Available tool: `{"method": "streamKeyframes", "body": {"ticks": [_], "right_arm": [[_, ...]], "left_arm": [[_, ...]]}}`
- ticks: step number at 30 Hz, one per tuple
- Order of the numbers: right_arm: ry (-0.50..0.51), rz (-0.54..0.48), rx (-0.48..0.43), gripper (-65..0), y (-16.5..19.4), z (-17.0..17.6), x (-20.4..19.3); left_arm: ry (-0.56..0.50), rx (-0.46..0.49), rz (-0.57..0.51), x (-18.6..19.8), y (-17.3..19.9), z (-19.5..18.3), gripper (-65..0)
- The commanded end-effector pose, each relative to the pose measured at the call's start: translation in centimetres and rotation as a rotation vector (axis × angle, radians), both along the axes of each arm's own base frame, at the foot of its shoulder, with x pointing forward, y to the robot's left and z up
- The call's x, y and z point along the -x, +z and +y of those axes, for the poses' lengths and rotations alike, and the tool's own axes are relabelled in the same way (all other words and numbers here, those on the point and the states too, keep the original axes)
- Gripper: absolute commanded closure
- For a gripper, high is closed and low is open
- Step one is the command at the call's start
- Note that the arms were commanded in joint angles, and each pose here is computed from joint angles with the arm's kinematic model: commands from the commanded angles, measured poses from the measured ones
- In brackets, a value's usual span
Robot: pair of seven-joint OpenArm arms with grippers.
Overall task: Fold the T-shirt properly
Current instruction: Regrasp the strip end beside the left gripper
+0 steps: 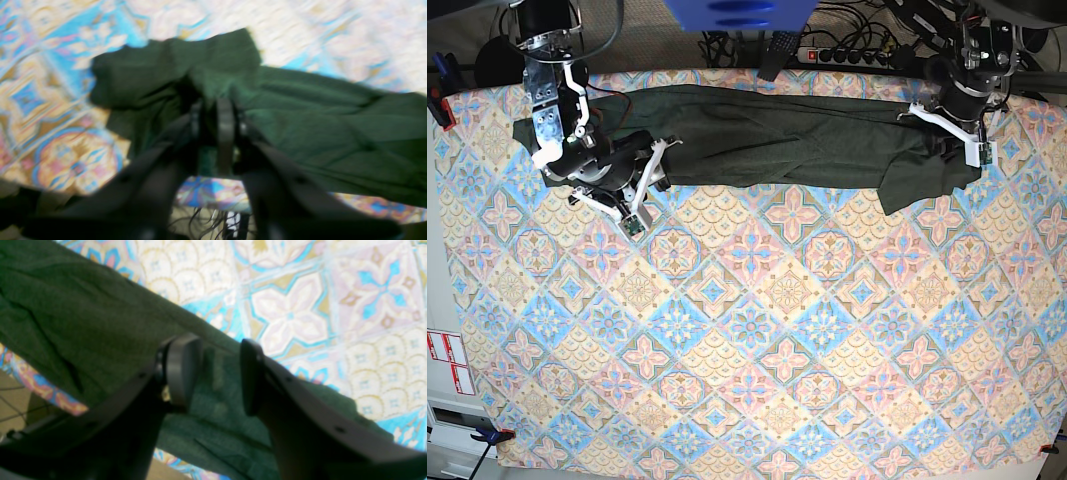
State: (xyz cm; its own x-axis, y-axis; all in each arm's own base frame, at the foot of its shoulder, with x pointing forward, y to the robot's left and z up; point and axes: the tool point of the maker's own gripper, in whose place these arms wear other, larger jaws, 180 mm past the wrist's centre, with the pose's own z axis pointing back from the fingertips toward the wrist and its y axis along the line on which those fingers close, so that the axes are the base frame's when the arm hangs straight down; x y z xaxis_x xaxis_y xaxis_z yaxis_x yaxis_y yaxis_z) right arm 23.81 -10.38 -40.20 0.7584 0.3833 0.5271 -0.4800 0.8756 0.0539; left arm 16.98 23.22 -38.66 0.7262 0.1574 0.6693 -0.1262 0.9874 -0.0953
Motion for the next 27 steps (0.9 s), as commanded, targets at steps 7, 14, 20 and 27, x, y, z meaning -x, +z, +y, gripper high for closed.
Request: {"method": "streamKeyframes", "body": {"ticks": [7,14,20,27], "right_arm": [[0.009,-0.039,-0.014,-22.1,1.0,0.2,-0.8],[0.009,-0.039,-0.014,-22.1,1.0,0.2,-0.8],[0.016,-0.040,-0.015,-22.1,1.0,0.5,-0.8],[0.033,-0.038,-0.020,-22.1,1.0,1.0,-0.7]], "left_arm": [[-0.008,0.026,0.032,-0.8,0.1,-0.9,-34.7],[0.063,-0.034,-0.013,-1.3,1.8,2.6,-41.0],[0.090,-0.055,-0.027,-3.5,1.6,4.8,-40.7],[0.143,-0.029,0.001,-4.8,-0.6,6.2,-40.7]]}}
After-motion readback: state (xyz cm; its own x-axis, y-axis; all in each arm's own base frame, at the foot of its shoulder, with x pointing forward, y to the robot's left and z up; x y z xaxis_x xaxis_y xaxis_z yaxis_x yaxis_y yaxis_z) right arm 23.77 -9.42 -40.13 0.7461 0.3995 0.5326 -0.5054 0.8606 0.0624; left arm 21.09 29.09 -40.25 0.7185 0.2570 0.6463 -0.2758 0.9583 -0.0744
